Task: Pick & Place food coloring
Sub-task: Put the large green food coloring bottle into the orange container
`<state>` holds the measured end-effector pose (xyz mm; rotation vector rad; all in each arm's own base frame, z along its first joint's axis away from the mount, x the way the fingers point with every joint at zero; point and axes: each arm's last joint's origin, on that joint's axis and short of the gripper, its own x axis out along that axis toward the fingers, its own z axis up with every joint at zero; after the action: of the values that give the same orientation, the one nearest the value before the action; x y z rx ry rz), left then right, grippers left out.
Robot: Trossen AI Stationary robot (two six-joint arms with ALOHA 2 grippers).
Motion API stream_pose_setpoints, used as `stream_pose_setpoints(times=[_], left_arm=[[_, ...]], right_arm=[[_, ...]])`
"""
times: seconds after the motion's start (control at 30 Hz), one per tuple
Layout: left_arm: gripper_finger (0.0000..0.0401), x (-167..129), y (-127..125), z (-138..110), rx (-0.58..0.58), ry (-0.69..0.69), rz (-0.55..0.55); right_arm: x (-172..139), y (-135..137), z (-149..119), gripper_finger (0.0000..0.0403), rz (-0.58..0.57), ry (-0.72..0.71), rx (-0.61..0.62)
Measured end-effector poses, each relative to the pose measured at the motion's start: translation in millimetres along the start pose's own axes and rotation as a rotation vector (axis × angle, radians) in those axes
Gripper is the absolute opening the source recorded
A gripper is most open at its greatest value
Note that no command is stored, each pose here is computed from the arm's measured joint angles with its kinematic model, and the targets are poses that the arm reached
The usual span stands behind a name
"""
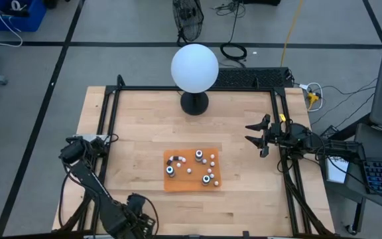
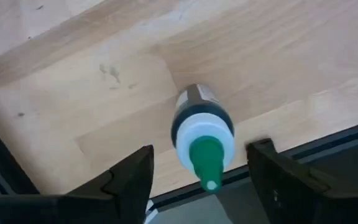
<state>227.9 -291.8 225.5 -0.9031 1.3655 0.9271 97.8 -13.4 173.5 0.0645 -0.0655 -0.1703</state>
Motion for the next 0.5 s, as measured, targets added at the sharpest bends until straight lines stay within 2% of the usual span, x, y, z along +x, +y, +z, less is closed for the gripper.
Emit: stream_pose_setpoints(times=[0.27,0.5], left_arm=[[0.027,1,-7,9,-0.005,-0.013,-0.027],[0.0258,21,-7,12,0.003,0.023,-0.027]], right_arm=[[0,0,0,0.0208,0.0,-0.001,0.0],[0,0,0,0.0208,0.0,0.0,0.0]])
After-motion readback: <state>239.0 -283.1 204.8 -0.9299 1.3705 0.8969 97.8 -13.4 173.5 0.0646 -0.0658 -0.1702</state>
